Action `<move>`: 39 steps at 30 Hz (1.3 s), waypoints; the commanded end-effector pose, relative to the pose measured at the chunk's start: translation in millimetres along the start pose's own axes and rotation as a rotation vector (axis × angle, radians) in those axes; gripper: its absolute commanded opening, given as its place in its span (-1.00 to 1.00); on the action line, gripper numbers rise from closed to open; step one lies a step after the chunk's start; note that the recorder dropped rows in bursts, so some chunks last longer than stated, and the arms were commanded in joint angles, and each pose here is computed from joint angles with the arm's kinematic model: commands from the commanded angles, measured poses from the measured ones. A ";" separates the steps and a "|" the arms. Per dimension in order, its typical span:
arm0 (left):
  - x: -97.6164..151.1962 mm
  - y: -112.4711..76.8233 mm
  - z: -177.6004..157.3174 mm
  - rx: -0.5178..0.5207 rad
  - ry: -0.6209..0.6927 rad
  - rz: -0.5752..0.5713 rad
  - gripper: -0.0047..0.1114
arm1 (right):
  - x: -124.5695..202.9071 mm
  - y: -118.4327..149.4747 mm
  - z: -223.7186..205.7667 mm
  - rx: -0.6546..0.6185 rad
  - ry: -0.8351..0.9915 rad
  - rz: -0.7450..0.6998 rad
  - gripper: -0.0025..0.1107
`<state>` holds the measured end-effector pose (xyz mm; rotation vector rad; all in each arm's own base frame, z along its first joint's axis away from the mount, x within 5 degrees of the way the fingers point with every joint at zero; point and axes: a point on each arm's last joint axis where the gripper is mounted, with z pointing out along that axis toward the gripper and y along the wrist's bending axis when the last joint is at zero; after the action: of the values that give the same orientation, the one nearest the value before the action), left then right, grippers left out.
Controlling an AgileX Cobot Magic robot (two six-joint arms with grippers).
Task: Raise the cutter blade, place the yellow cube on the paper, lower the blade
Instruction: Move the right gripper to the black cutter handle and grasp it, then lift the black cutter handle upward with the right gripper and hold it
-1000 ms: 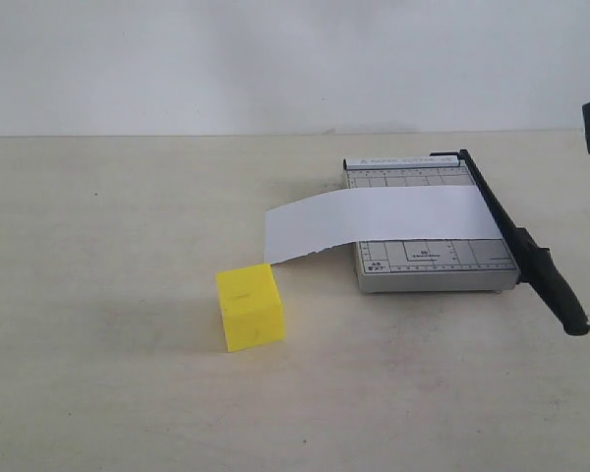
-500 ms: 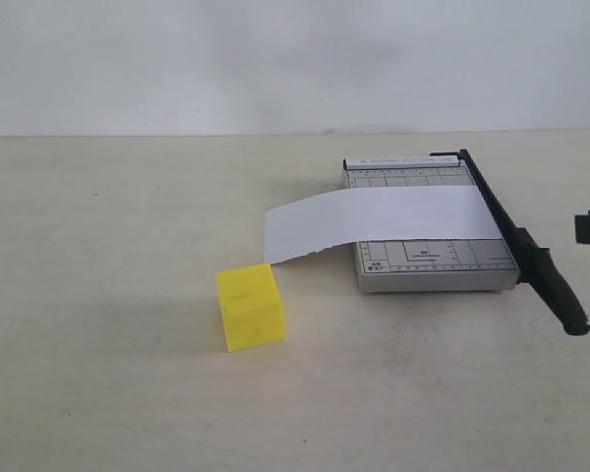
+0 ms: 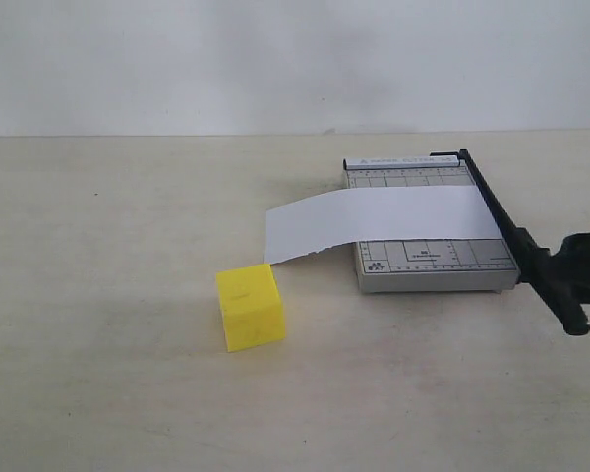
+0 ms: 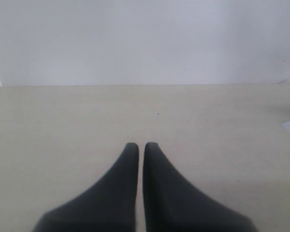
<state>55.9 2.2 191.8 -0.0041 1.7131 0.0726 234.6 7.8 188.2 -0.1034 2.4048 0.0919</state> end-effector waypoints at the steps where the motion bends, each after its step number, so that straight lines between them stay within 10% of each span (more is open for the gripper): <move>1: -2.4 -0.1 -0.5 0.003 -0.020 -0.011 -0.84 | 6.5 9.7 16.7 -0.019 0.056 -0.023 0.26; 8: -2.4 -0.1 -0.5 0.003 -0.020 -0.011 -0.84 | 10.5 11.3 25.4 -0.016 0.083 -0.031 0.17; 18: -2.4 -0.1 -0.5 0.003 -0.020 -0.011 -0.84 | 15.0 10.9 32.2 -0.017 0.116 -0.035 -0.96; 39: -2.4 -0.1 -0.5 0.003 -0.020 -0.011 -0.84 | -39.2 7.4 -37.0 0.066 -0.297 -0.021 -0.96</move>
<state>55.9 2.2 191.8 -0.0041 1.7131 0.0726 238.6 18.0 222.3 -0.0764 2.2227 0.0828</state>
